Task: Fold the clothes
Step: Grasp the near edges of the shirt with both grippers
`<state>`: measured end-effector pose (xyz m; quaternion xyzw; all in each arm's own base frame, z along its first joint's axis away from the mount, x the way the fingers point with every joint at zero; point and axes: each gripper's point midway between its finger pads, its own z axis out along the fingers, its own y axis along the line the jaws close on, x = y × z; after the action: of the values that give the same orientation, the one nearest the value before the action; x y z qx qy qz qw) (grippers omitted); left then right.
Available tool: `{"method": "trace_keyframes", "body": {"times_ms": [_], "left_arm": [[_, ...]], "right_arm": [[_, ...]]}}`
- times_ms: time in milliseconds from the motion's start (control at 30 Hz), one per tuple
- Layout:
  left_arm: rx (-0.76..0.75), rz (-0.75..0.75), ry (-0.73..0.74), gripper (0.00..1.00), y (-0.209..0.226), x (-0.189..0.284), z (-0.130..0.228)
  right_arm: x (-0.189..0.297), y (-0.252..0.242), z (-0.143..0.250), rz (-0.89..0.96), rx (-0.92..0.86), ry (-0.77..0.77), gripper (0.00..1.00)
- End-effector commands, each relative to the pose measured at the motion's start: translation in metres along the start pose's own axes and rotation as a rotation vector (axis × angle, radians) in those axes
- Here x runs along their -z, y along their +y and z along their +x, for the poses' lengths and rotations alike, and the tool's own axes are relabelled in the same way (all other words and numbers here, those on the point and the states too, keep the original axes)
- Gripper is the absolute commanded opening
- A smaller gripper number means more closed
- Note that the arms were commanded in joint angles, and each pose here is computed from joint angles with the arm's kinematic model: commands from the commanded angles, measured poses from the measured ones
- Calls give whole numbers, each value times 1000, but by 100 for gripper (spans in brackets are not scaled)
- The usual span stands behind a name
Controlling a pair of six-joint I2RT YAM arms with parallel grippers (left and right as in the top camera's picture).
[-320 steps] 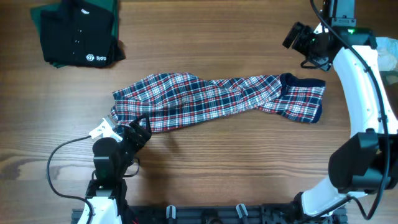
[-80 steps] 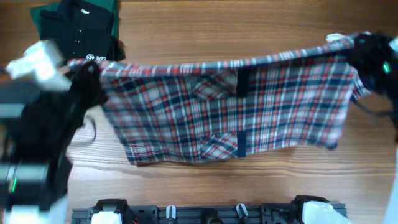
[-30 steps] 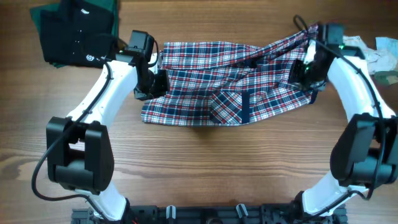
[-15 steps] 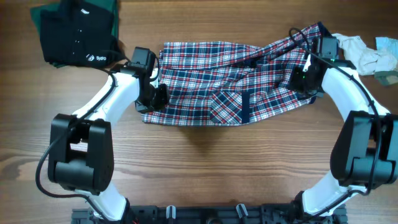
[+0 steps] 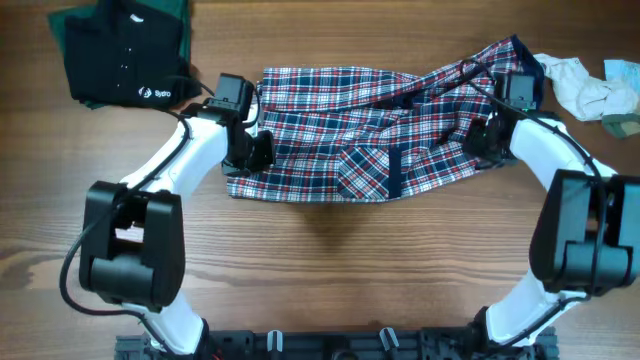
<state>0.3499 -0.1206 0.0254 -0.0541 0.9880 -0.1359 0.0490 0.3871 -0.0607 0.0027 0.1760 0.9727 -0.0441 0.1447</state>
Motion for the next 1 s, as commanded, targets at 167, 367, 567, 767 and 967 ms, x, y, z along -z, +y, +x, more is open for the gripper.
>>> {"method": "trace_keyframes", "body": {"times_ms": [167,367,567,767,967], "left_arm": [[7,-25,107,6,12,-23,32],[17,-38,142,6,20,-31,48],[25,-50,175,4,25,-33,59],[55,-89,279,4,33,-26,84],[125,-132,370,4,40,-18,107]], "right_arm": [[-16,-23,32,125,-47,116,4],[-12,-28,52,155,-131,192,4],[-5,-33,77,186,-170,293,4],[6,-40,102,260,-336,379,4],[11,-42,111,295,-398,411,4]]}}
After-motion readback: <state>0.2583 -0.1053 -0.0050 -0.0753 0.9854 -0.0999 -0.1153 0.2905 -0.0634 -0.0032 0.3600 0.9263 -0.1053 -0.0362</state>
